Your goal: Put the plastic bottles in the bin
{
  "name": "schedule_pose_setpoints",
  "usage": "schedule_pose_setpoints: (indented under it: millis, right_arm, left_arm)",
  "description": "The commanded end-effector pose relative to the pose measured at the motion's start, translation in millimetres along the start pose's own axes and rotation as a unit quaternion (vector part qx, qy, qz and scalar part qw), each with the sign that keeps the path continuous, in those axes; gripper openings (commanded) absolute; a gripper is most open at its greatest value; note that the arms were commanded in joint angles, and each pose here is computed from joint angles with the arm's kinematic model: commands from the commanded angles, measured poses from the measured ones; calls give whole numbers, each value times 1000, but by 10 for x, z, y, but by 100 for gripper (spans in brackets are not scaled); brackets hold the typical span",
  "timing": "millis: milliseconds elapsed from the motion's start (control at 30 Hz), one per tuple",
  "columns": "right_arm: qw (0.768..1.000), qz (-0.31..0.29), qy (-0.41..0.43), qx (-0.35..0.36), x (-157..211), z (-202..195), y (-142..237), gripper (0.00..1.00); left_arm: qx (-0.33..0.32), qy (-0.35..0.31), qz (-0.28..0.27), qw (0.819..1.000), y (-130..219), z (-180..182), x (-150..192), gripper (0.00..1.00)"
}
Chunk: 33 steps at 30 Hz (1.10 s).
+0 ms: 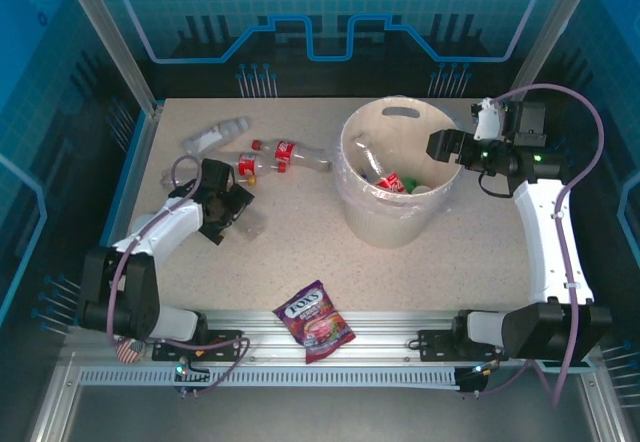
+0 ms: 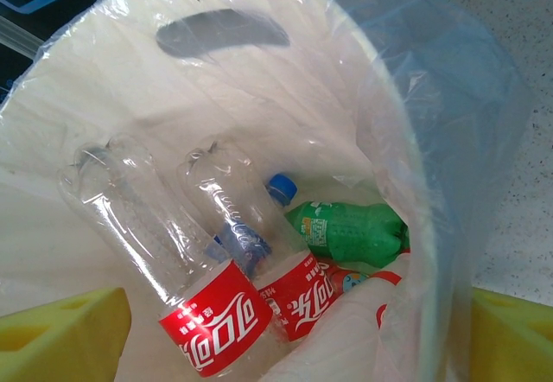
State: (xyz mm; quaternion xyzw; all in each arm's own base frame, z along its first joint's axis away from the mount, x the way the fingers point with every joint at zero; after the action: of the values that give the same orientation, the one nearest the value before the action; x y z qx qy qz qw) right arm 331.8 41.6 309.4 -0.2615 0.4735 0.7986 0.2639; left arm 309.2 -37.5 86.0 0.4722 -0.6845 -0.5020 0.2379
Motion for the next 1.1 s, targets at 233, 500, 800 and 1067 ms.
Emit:
schedule_pose_setpoints:
  millis: [233,500,800,1067]
  right_arm:
    - [996,38,17,-76,213,342,-102,92]
    - [995,53,21,-85,311,429,-130,92]
    - [995,57,24,-83,337,452,-141,92]
    - [995,60,24,-79,348,448,-142,92]
  left_arm:
    - [-14,41,0,999,-255,75,31,93]
    - [-33,49,-1,998,-298,173,48,78]
    - [-36,53,5,998,-296,226,88,70]
    - [12,18,-47,999,180,6,-70,63]
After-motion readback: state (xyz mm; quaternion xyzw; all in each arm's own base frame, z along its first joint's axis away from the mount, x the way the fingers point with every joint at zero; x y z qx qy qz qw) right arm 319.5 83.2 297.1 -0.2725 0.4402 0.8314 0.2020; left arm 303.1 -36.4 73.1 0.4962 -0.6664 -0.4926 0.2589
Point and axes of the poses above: each hand's point on the last joint's axis, 136 mm out from that joint toward the fingers, its own y axis back along the fingers, its own z axis along the line the jaws close on, x = y × z, the point moved 2 cm from there along y, back along the fingers, and after that the axes turned 4 degrees about y, right-handed, at the moved point
